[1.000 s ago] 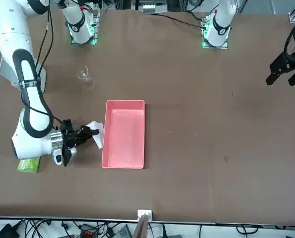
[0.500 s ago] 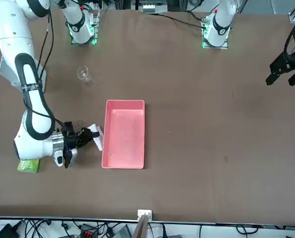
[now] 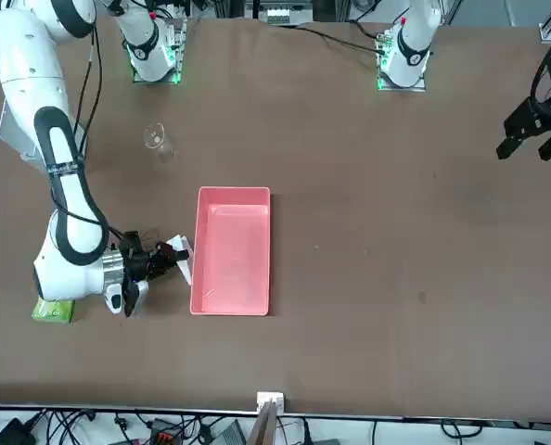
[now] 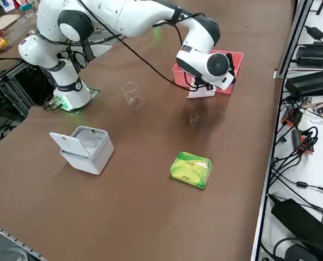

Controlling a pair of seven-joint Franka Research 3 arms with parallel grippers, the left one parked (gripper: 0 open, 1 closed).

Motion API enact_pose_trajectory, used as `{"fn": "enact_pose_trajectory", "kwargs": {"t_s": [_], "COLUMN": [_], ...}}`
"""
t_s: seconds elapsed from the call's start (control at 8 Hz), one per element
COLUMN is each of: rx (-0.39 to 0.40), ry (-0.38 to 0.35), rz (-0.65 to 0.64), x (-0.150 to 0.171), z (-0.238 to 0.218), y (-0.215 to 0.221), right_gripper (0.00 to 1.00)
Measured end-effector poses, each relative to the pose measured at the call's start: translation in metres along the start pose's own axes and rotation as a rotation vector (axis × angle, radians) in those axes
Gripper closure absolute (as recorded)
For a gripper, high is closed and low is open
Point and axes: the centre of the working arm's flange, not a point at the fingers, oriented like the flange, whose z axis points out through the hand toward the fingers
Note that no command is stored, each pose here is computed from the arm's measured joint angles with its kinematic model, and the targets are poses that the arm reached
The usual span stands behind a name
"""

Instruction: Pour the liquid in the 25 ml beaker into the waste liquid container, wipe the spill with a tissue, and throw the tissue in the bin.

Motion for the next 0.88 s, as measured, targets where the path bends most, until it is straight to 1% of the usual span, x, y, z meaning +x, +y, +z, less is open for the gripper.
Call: {"fn": "enact_pose_trajectory", "kwargs": {"t_s": [0.5,0.88], "rx": [0.007,0.011], "ry": [-0.009,-0.011], "rz": [-0.037,-0.042], "x": [-0.001,-0.003], "z": [0.013,0.02], "y": [0.008,0.015], "right_gripper": [0.99,0.98]}}
